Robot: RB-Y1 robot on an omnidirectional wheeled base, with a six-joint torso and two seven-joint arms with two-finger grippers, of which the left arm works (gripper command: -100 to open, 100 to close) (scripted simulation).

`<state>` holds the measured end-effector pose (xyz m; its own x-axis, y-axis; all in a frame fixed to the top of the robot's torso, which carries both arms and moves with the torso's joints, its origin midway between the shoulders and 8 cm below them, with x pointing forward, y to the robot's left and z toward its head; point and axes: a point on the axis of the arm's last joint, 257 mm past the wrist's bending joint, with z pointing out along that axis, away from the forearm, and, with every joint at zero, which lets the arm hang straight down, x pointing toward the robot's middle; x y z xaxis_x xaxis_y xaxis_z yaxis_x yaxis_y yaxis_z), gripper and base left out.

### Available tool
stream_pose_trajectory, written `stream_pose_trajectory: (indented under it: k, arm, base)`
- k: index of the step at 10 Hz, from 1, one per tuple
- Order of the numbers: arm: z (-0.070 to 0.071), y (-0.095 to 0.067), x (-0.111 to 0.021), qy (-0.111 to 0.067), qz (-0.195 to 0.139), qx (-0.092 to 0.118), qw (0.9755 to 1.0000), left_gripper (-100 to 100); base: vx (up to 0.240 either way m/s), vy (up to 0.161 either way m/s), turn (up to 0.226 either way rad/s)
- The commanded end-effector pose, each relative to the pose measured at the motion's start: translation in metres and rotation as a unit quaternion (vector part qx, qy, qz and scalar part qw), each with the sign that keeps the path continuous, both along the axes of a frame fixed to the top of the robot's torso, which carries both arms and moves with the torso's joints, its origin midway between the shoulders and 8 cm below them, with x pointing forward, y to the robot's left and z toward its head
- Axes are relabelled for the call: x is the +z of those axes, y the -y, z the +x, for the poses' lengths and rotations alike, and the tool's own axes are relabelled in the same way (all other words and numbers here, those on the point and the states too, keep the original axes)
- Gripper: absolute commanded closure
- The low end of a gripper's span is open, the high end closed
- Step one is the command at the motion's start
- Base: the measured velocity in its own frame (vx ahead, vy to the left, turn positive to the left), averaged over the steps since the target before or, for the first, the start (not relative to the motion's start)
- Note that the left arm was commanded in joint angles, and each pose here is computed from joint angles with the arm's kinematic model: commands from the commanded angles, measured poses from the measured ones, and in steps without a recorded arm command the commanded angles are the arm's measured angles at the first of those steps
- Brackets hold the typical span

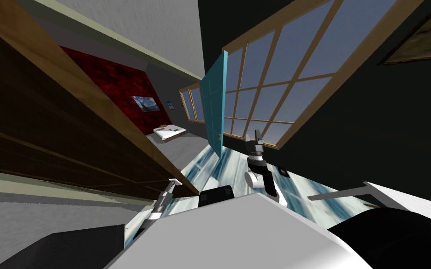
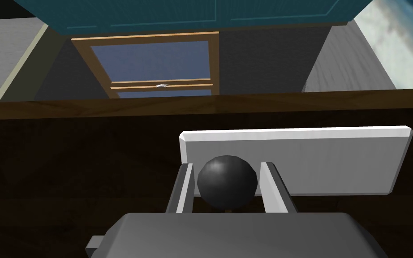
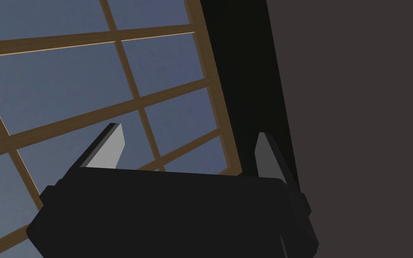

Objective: Pull the door open

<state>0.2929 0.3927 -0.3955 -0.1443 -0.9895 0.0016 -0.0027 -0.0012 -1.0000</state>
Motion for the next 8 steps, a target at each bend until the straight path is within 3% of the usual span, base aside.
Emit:
stream_pose_trajectory:
  k: [1, 6, 8]
  arm:
    - [-0.007, -0.005, 0.004, 0.002, 0.001, -0.004, 1.0, 100]
    - [0.025, 0.003, -0.002, 0.002, 0.004, 0.001, 1.0, 100]
    - [0.045, 0.005, -0.002, 0.004, 0.007, 0.005, 1.0, 100]
  base:
    - [-0.185, 0.083, -0.167]
    - [-0.171, 0.049, -0.099]
    - [-0.228, 0.059, -0.147]
